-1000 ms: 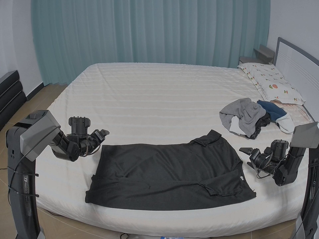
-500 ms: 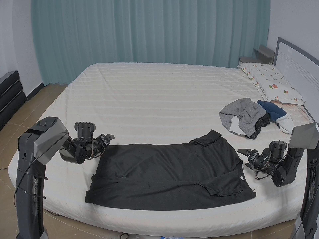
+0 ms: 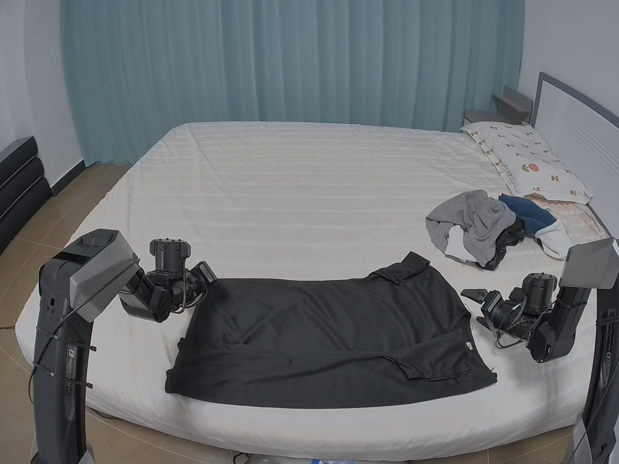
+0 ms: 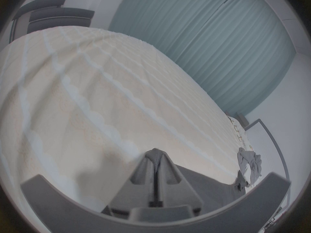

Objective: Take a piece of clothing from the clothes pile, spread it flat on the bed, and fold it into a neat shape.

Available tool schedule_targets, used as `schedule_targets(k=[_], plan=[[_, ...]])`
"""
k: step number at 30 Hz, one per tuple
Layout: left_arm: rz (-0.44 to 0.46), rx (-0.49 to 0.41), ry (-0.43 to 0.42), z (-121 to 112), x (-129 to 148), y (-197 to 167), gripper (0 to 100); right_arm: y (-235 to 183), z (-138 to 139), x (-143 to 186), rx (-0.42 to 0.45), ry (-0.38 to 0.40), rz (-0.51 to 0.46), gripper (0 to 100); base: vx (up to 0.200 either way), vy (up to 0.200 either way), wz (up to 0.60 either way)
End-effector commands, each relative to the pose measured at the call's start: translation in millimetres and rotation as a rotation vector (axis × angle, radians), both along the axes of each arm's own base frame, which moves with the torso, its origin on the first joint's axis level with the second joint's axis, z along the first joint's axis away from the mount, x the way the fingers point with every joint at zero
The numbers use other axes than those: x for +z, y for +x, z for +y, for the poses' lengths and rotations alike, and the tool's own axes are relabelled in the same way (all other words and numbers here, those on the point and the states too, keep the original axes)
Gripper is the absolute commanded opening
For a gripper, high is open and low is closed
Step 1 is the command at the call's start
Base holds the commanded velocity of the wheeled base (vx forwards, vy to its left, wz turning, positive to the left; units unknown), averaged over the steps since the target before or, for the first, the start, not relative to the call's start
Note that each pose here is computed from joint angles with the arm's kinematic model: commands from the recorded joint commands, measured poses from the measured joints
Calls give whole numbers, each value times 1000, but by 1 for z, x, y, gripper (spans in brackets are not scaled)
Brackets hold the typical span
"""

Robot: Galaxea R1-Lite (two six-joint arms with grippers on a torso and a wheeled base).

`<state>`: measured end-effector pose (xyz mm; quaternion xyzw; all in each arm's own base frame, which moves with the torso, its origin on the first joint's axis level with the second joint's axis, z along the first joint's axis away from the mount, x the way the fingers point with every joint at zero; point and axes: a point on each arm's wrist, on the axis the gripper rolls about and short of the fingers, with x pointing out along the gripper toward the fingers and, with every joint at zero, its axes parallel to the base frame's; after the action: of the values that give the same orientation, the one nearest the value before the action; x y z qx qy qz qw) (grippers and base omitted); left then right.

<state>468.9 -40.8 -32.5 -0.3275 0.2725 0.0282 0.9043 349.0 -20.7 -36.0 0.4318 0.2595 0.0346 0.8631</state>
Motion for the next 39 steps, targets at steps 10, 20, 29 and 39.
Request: schedule_targets(k=[10, 20, 29, 39], plan=[[-64, 96, -25, 4, 3, -5, 0, 16, 45, 26, -8, -63, -105, 100, 0, 0, 0], [-72, 88, -29, 1, -3, -14, 0, 80, 46, 34, 10, -193, -70, 100, 0, 0, 0], [-46, 74, -27, -6, -9, -21, 0, 128, 38, -5, 94, -330, -83, 100, 0, 0, 0], [-54, 77, -28, -4, -6, -20, 0, 152, 42, -6, 143, -332, -94, 100, 0, 0, 0]])
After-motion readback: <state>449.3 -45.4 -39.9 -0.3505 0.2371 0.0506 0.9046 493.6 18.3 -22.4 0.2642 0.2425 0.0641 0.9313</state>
